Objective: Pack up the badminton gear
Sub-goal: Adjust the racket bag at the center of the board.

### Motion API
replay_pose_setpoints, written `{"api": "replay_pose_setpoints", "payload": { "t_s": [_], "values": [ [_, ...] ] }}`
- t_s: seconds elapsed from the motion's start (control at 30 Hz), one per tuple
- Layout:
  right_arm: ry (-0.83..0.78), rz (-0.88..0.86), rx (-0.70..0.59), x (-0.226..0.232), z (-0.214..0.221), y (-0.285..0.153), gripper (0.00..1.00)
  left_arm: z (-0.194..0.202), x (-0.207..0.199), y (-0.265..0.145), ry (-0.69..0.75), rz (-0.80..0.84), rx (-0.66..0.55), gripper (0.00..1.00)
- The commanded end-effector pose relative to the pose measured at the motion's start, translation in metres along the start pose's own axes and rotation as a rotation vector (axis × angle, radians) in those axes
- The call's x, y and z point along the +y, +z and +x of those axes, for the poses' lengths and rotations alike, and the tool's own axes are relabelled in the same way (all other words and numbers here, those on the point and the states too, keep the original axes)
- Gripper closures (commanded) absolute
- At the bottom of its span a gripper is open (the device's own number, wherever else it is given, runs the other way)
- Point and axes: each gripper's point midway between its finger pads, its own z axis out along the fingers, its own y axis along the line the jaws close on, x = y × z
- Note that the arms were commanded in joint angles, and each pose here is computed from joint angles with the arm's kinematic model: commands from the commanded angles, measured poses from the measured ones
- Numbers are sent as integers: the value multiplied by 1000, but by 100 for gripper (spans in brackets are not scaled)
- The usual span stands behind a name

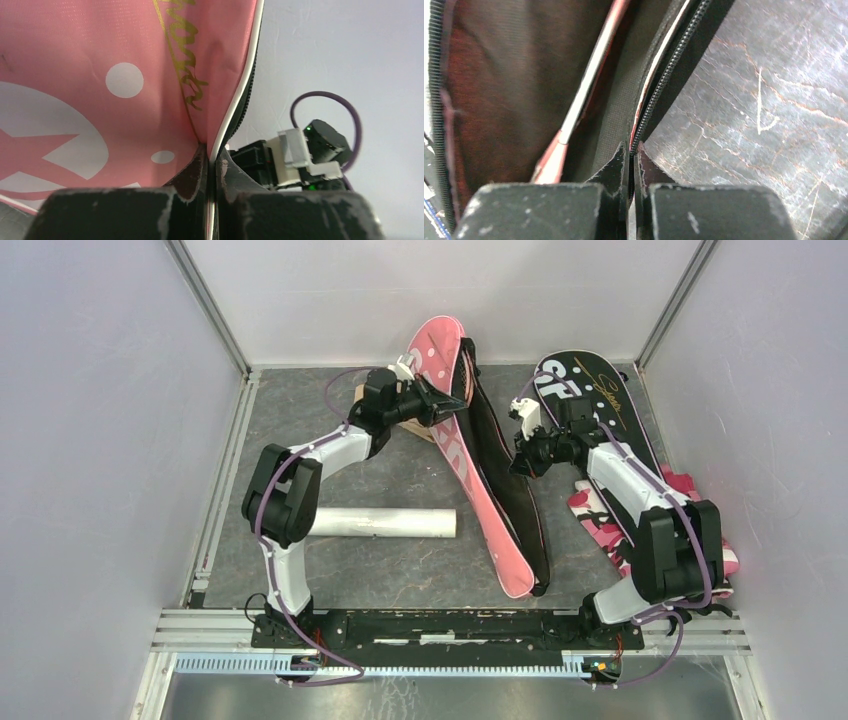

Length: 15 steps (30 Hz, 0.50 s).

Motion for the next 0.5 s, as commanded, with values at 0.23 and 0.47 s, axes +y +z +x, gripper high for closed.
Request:
{"api": "replay_pose_setpoints", "payload": {
  "t_s": [0.23,0.47],
  "values": [
    [-113,-177,-88,32,-37,-20,100,15,-54,21,337,19,49,55],
    [-239,-191,-28,30,-35,-30,100,11,-61,17,496,12,59,36]
  ]
}}
